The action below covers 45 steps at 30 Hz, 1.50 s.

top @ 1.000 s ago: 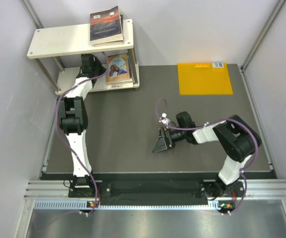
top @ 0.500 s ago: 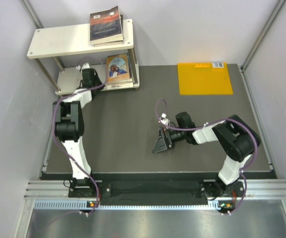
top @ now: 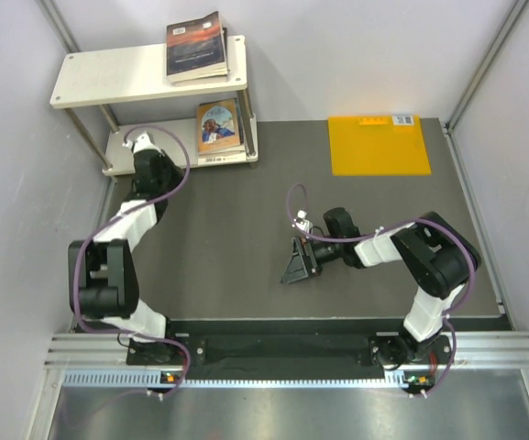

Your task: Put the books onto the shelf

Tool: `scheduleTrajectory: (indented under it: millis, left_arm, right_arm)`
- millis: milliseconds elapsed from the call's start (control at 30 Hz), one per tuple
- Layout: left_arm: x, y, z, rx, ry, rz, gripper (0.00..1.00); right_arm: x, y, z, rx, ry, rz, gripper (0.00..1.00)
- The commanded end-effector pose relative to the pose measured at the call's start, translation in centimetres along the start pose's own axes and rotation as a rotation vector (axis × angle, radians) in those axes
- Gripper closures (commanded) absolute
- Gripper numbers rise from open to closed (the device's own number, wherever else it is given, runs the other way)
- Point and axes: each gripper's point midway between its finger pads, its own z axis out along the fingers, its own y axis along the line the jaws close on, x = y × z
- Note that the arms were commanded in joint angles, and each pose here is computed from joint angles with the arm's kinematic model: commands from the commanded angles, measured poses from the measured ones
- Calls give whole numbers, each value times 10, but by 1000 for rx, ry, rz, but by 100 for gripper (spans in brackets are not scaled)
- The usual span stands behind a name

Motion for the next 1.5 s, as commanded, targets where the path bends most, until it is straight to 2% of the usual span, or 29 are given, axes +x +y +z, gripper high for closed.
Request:
scheduleTrajectory:
  millis: [0, 67, 100, 167, 200, 267, 300, 367, 400, 500, 667, 800, 967, 1067, 1100, 1167, 1200, 1467]
  left_arm:
    - [27, -22, -35, 72, 42, -15, 100]
    - [33, -30, -53, 101, 41, -16, 100]
    - [55, -29, -61, 104, 81, -20, 100]
    - [65, -37, -79, 137, 91, -30, 100]
    - [90, -35, -88, 135, 148, -14, 100]
    - [98, -40, -106, 155, 155, 0, 100]
    - [121, -37, -116, 156, 211, 20, 100]
    - [135, -42, -133, 187, 241, 33, 100]
    - [157, -31, -143, 165, 312, 40, 100]
    - [178, -32, -167, 203, 369, 29, 100]
    - [186, -30, -206, 238, 391, 1, 98]
    - [173, -30, -228, 256, 371, -6, 95]
    - [157, -40, -242, 304, 333, -21, 85]
    - [153, -46, -246, 338, 333, -4, 76]
    - [152, -50, -246, 360, 331, 7, 64]
    - [153, -57, -249, 408, 343, 31, 46]
    - [150, -63, -250, 442, 332, 41, 2]
    - [145, -86, -246, 540, 336, 76, 1]
  right_arm:
    - [2, 3, 4, -5, -1, -48, 0]
    - [2, 3, 4, -3, -2, -50, 0]
    - [3, 3, 4, -2, -2, -49, 0]
    - [4, 2, 4, -2, 0, -46, 0]
    - [3, 2, 5, -2, -1, -47, 0]
    - [4, 2, 5, -3, 1, -46, 0]
    - [3, 2, 5, -4, 1, -46, 1]
    - [3, 2, 5, -4, 1, -49, 0]
    - [5, 2, 5, -4, 3, -47, 0]
    - [5, 3, 5, -2, 1, -47, 0]
    - [1, 7, 2, 16, -23, -70, 0]
    - [-1, 5, -3, 76, -39, -84, 0]
    - [-18, 11, -17, 186, -84, -184, 0]
    - [-31, 6, -32, 329, -120, -210, 1]
    - [-31, 4, -36, 362, -118, -211, 0]
    - [-44, 11, -46, 416, -163, -241, 0]
    - [-48, 13, -50, 433, -178, -259, 0]
    - [-86, 42, -97, 571, -409, -357, 0]
